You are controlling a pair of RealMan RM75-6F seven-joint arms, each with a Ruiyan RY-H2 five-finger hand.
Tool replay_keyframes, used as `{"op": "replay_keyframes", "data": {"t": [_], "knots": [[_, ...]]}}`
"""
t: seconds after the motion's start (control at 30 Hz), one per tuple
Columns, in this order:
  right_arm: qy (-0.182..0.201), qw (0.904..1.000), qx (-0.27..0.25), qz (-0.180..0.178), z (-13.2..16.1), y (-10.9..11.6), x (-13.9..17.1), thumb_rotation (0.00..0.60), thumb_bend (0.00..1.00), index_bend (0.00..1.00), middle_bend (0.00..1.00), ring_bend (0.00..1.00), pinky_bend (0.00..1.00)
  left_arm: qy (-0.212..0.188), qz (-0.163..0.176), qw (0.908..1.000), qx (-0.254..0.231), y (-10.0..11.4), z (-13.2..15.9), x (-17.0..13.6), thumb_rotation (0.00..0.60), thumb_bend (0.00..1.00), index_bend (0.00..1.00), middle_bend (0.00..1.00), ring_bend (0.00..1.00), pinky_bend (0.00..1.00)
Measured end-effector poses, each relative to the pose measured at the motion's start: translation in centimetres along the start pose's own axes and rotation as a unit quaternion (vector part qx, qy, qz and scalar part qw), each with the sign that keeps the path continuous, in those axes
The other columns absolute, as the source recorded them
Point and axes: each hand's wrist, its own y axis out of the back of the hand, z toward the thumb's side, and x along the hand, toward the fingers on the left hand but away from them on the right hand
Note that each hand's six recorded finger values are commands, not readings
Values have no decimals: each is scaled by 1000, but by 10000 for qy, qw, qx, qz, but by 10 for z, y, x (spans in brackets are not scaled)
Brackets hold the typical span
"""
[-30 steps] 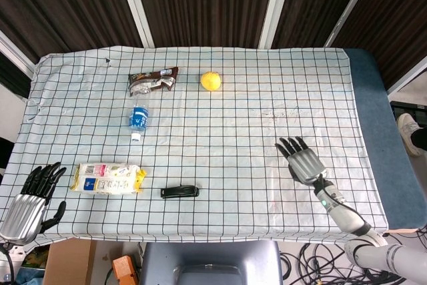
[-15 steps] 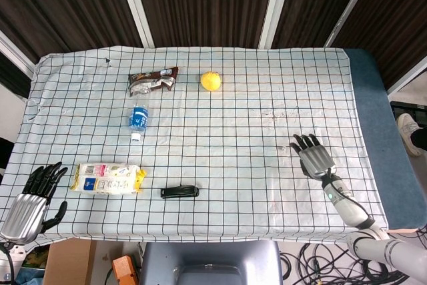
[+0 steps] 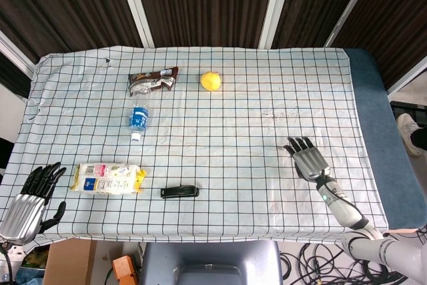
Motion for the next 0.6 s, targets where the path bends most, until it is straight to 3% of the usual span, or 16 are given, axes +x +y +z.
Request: {"op": "replay_keyframes", "data": {"t": [0.6], "knots": [[152,9997,137,130,7,-10,9,600,774,112,0,0,0,-21,11,10000,-24,2,0,-2,600,474,0,0,5,65]]}}
